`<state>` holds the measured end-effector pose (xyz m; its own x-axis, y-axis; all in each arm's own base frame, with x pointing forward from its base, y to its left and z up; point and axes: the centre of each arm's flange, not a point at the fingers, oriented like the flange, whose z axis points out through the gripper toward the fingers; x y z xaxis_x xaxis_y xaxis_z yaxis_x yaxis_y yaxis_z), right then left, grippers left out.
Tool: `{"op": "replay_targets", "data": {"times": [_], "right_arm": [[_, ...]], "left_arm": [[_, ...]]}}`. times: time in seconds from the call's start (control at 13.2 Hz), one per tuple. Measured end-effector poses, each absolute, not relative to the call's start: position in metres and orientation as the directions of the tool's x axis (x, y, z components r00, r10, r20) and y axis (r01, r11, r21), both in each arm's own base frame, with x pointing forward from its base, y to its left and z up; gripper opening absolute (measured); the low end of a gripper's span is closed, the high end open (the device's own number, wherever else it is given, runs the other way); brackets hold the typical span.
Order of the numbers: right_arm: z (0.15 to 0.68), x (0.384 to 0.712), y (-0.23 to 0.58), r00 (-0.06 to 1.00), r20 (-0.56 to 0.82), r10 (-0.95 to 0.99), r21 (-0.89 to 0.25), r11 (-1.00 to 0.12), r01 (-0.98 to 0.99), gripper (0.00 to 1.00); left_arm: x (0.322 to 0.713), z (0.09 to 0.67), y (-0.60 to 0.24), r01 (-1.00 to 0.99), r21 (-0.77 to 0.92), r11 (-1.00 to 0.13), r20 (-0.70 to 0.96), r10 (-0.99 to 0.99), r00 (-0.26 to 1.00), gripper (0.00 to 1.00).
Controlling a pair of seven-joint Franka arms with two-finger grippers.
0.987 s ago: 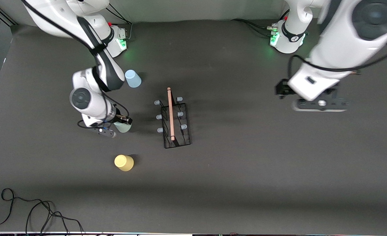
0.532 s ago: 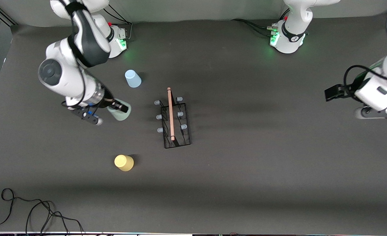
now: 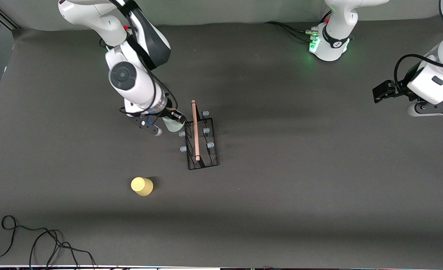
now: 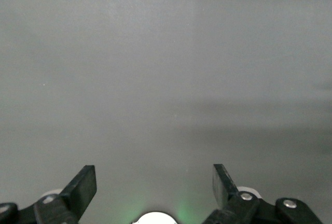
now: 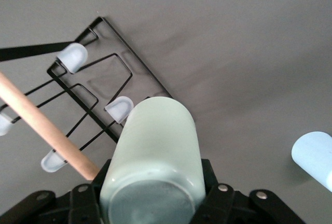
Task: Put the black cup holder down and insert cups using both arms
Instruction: 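Carry the green cup to the holder and lower it onto a peg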
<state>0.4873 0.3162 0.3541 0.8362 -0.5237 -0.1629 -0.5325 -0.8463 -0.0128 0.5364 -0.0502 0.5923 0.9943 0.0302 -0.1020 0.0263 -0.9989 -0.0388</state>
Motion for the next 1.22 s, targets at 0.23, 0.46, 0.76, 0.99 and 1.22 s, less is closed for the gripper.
{"op": "replay_targets", "data": {"times": [0.23,0.46,0.76,0.99,1.22], "right_arm": [[0.331,0.487,0.323,0.836,-0.164,-0.524,-0.002,-0.847,-0.531,0.68],[0.316,0.486,0.325,0.835,-0.169,-0.523,0.011,-0.848,-0.529,0.68],[0.299,0.486,0.326,0.834,-0.167,-0.526,0.015,-0.847,-0.531,0.68],[0.292,0.487,0.325,0.831,-0.169,-0.529,0.023,-0.845,-0.534,0.85],[0.296,0.491,0.323,0.829,-0.161,-0.535,0.012,-0.841,-0.540,1.00]], "left_arm": [[0.539,0.590,-0.038,0.012,-0.022,-1.000,-0.098,0.014,0.995,1.00],[0.539,0.592,-0.036,0.009,-0.021,-1.000,-0.094,0.011,0.996,1.00],[0.541,0.595,-0.037,0.007,-0.020,-1.000,-0.071,0.008,0.997,1.00],[0.542,0.596,-0.037,0.006,-0.021,-1.000,-0.059,0.007,0.998,1.00],[0.543,0.594,-0.036,0.006,-0.022,-1.000,-0.061,0.008,0.998,1.00]]}}
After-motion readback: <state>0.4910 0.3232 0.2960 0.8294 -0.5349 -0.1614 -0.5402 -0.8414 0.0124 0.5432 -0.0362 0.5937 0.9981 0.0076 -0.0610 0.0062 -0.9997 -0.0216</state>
